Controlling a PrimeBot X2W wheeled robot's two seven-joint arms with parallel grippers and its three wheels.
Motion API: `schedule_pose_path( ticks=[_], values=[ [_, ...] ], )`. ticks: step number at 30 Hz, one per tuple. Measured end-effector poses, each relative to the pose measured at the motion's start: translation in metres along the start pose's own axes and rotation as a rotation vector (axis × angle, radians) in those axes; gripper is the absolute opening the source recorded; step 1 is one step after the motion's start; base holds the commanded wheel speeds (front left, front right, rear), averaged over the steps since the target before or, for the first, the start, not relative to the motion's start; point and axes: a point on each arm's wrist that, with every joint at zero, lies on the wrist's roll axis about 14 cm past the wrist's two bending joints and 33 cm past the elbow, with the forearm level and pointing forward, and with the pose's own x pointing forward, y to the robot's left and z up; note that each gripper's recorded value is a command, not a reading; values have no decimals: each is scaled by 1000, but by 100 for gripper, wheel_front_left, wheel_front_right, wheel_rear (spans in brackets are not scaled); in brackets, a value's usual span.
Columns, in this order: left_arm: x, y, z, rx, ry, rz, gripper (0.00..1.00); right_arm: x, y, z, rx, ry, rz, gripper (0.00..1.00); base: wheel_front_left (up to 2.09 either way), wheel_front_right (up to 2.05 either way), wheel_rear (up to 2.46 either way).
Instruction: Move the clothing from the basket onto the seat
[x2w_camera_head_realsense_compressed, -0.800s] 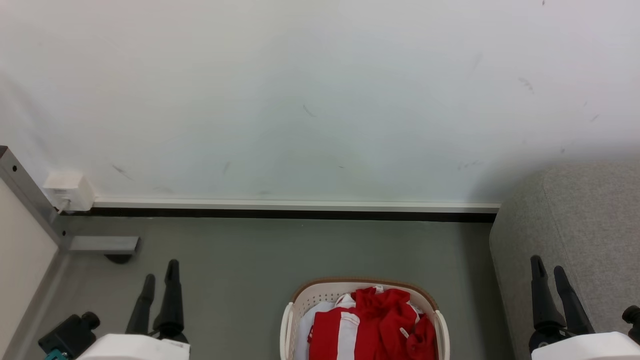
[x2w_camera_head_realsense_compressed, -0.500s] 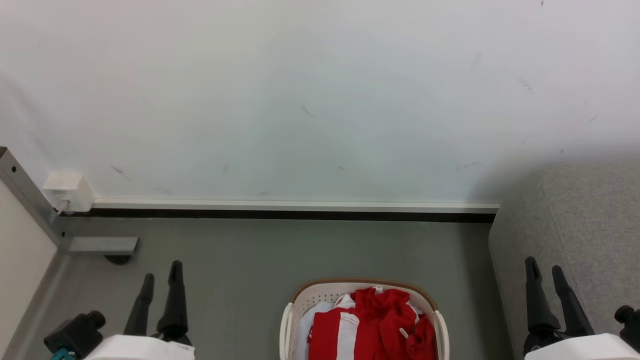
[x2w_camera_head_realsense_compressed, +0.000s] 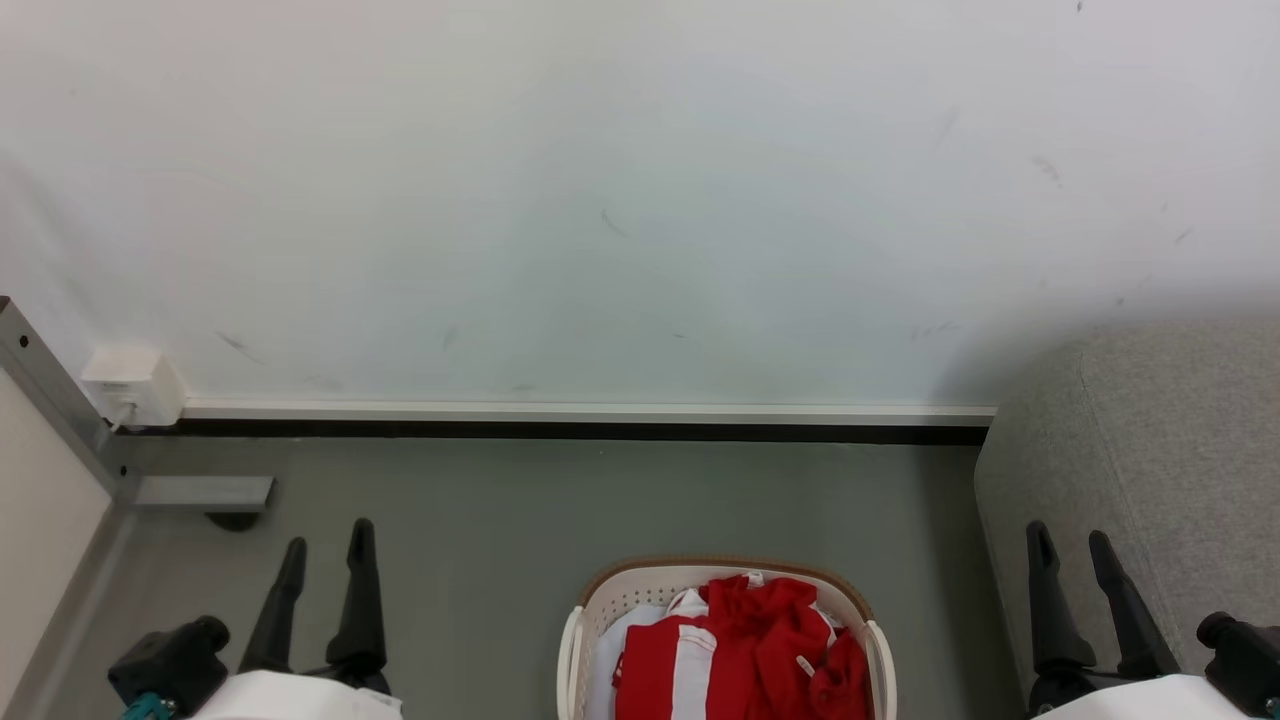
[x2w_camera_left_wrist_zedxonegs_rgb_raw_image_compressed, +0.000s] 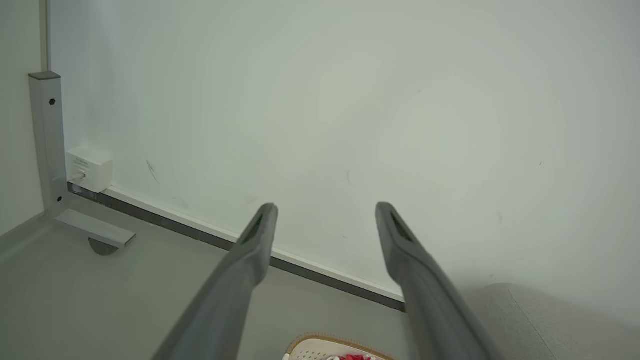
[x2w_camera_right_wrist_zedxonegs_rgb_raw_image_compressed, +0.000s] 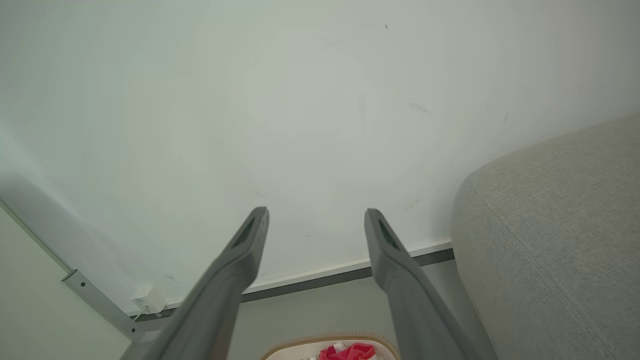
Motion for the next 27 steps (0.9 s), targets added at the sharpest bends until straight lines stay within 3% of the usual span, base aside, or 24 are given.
schedule_pose_path(
  ticks=[27],
  values=[
    [0,-10,2,230,-35,-53,100,-1,13,-3,-204,-16,61,100,0,0,0]
  ],
)
